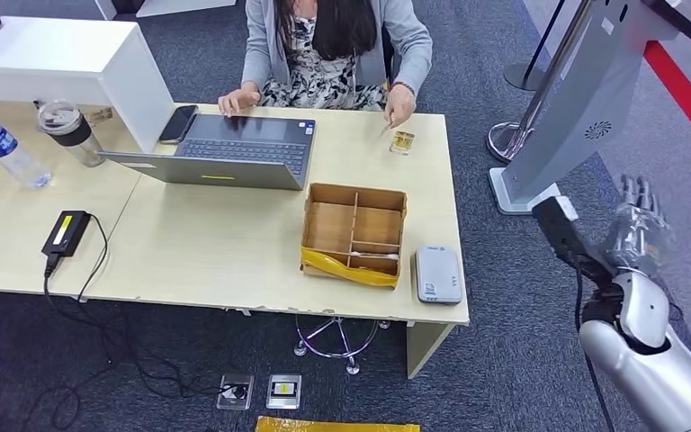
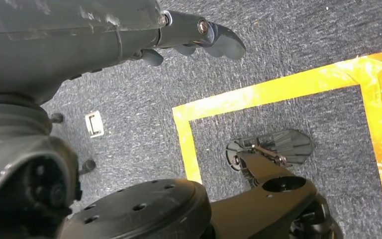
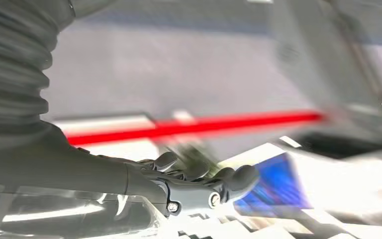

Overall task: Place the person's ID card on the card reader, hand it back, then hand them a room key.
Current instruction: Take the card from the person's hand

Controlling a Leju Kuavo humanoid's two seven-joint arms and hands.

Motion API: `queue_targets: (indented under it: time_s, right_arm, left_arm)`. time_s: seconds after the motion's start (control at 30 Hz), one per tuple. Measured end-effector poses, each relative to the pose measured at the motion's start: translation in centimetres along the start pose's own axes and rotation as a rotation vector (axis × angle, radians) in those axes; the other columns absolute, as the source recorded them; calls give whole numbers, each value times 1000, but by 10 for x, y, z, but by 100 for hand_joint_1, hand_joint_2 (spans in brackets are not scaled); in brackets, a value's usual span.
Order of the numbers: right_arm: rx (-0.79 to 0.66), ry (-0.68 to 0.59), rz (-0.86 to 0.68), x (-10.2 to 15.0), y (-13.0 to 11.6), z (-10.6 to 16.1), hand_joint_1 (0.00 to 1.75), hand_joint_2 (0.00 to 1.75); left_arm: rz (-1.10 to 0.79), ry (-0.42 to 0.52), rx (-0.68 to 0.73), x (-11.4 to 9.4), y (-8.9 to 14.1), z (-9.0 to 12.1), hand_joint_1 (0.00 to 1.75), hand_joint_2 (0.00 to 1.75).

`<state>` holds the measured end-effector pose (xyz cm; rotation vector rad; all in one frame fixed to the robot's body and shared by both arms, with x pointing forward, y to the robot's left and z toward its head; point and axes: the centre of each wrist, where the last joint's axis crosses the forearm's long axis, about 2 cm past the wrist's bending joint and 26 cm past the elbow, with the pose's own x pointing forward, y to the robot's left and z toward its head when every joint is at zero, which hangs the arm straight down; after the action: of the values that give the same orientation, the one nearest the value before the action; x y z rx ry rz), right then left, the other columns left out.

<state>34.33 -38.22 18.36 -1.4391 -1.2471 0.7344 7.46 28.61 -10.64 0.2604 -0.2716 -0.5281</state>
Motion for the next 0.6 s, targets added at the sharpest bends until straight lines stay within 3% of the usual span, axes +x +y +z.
queue_targets:
  time_s: [0.23, 0.6]
  right_arm:
    - [-13, -230, 32, 59, 6, 13, 0, 175]
    - [28, -385, -67, 108, 9, 25, 0, 175]
  left_arm:
    - [-16, -8, -8, 1, -1, 0, 0, 0]
    - [-33, -13, -13, 1, -2, 0, 0, 0]
